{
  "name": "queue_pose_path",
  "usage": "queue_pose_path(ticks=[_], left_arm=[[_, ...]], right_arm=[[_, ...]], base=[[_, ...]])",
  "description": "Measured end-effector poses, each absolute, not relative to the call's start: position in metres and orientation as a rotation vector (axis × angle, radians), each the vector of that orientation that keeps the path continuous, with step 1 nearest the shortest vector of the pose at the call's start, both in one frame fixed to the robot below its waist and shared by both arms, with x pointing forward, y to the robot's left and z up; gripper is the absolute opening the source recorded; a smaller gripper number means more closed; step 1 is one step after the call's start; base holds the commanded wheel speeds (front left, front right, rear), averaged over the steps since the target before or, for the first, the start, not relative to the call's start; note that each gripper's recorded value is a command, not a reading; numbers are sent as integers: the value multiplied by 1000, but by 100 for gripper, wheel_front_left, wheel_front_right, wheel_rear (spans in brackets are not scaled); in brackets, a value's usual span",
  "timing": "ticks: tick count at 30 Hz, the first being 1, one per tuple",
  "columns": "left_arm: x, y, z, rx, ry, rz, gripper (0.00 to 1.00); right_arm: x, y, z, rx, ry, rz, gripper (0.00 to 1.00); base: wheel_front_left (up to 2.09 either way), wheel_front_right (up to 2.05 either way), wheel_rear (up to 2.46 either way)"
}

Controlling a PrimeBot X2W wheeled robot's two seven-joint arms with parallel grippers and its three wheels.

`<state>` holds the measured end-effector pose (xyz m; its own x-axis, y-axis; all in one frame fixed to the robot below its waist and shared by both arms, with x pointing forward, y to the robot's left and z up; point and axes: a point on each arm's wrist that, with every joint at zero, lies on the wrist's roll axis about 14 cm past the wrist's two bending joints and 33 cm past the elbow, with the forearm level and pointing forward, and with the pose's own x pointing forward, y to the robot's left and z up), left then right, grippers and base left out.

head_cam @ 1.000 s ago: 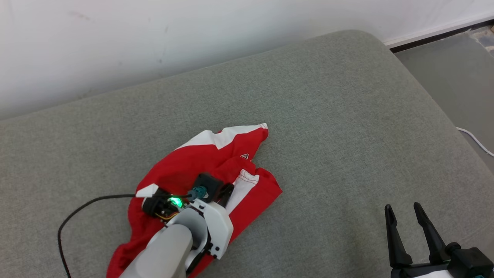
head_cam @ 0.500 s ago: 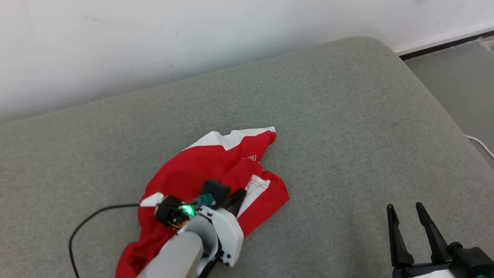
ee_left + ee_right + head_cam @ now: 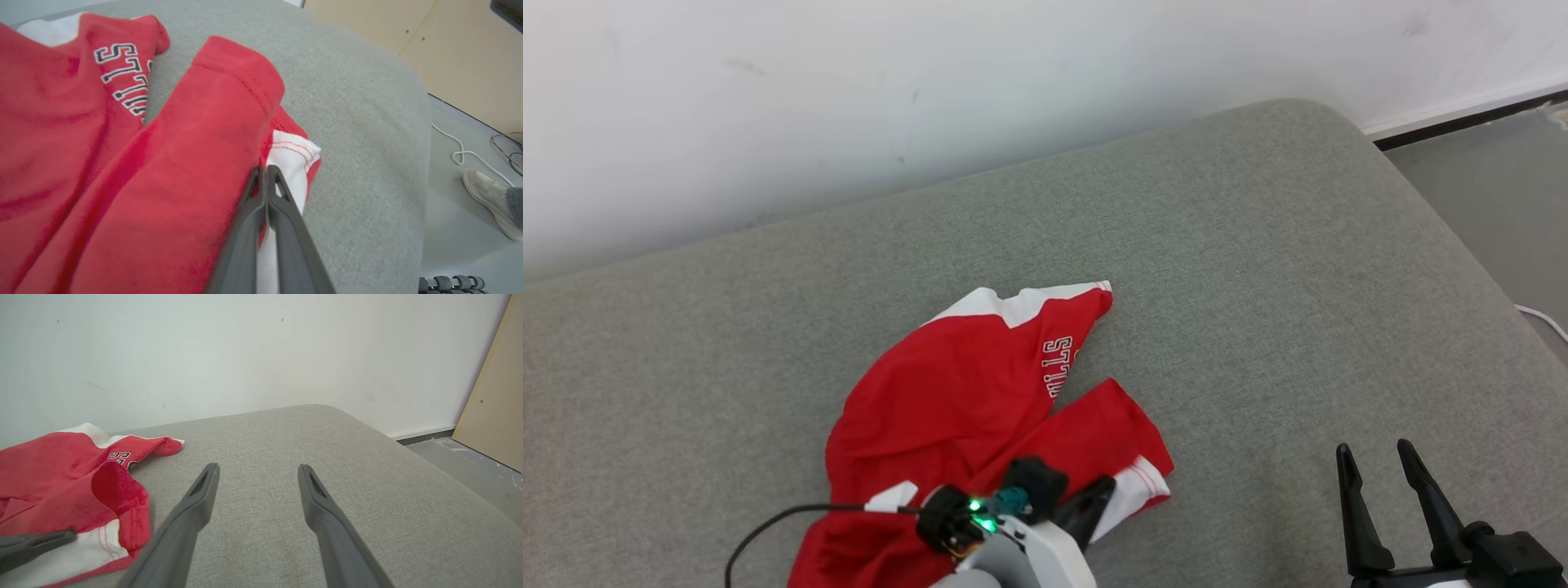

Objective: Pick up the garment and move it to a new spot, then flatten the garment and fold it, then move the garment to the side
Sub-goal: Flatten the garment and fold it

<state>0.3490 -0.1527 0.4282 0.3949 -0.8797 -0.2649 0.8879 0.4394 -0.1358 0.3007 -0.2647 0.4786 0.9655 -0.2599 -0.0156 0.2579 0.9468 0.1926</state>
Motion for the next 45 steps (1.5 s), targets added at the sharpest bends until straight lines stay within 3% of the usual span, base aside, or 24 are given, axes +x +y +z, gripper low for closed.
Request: queue_pose_path(ticks=[11,21,22,23,24,35,45], left_arm=[[288,-169,429,-47,397,-1230,0],[286,-164,411,-13,437,-1226,0],[287,-165,412,-17,427,-1226,23],[289,-166,415,-29,410,-1225,54],[290,-167,417,-34,396,-1224,100],[296,-170,464,-170,241,-1171,100],[358,-78,502,-198,56,-761,100]], right_arm=[[296,-263,475,194,0,-262,100],[295,-263,472,193,11,-265,100],[295,-263,472,193,12,-266,100],[295,-263,472,193,13,-267,100],[295,-263,472,193,13,-267,100],[292,-263,480,191,-18,-260,100],[297,-258,500,152,-83,-210,100]], base=[[0,0,0],[0,0,0],[0,0,0],[0,0,0],[0,0,0],[0,0,0],[0,0,0]])
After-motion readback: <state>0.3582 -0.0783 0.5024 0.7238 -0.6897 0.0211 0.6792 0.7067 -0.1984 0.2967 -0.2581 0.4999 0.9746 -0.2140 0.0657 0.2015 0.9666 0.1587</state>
